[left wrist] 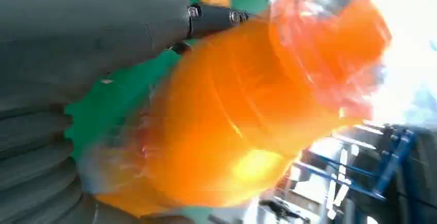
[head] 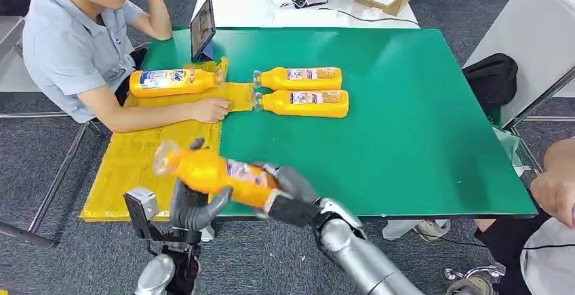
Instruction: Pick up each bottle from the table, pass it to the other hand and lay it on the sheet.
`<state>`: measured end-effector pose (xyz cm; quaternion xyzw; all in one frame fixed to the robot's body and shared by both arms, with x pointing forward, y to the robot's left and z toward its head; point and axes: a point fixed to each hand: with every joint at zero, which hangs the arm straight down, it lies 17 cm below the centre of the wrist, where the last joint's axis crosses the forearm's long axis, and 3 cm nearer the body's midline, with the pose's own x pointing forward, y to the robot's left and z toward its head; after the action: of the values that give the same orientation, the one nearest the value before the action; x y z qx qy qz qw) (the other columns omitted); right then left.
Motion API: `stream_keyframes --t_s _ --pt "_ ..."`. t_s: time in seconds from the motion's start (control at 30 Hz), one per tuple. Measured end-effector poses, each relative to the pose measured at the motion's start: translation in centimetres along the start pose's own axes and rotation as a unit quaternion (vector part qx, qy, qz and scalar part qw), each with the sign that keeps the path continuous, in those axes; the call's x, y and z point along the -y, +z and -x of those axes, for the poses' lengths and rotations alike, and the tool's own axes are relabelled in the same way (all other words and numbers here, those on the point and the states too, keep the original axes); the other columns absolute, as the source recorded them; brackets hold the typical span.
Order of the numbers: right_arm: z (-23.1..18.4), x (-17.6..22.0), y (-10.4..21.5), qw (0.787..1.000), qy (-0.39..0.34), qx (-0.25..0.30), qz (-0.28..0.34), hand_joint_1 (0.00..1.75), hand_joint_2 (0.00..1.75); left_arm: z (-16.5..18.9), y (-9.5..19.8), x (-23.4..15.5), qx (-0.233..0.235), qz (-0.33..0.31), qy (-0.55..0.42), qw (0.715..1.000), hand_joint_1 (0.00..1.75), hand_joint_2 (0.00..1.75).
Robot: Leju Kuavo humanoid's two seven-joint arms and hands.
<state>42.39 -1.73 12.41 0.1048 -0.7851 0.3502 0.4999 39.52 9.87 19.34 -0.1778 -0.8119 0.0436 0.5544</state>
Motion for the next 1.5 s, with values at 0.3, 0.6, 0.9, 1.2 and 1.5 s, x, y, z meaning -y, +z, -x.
stream_keyframes --t_s 0.3,0.6,0.9,1.2,1.5 --pt "-0.6 -4.3 -1.9 0.998 0.005 0.008 -0.064 1.75 1.75 -1.6 -1.6 1.0 0.021 0.014 0.014 1.0 0.0 1.75" --pt "-0.9 -5.0 -2.7 0.997 0.011 0.01 -0.082 1.75 1.75 -1.7 -1.8 0.8 0.021 0.014 0.022 0.999 0.98 1.75" --pt "-0.8 -4.6 -2.9 0.997 -0.007 0.004 -0.073 1.75 1.75 -0.2 -1.8 2.0 -0.004 0.057 0.009 0.998 1.75 1.75" --pt "-1.0 -4.7 -2.8 0.998 -0.014 0.002 -0.068 0.0 0.0 1.4 -2.1 2.1 -0.044 0.064 0.053 0.996 1.75 1.75" --pt "-3.6 -2.6 -3.9 0.999 0.024 0.045 0.004 0.0 0.0 1.0 -4.2 0.4 -0.029 0.015 0.028 0.999 1.75 1.75"
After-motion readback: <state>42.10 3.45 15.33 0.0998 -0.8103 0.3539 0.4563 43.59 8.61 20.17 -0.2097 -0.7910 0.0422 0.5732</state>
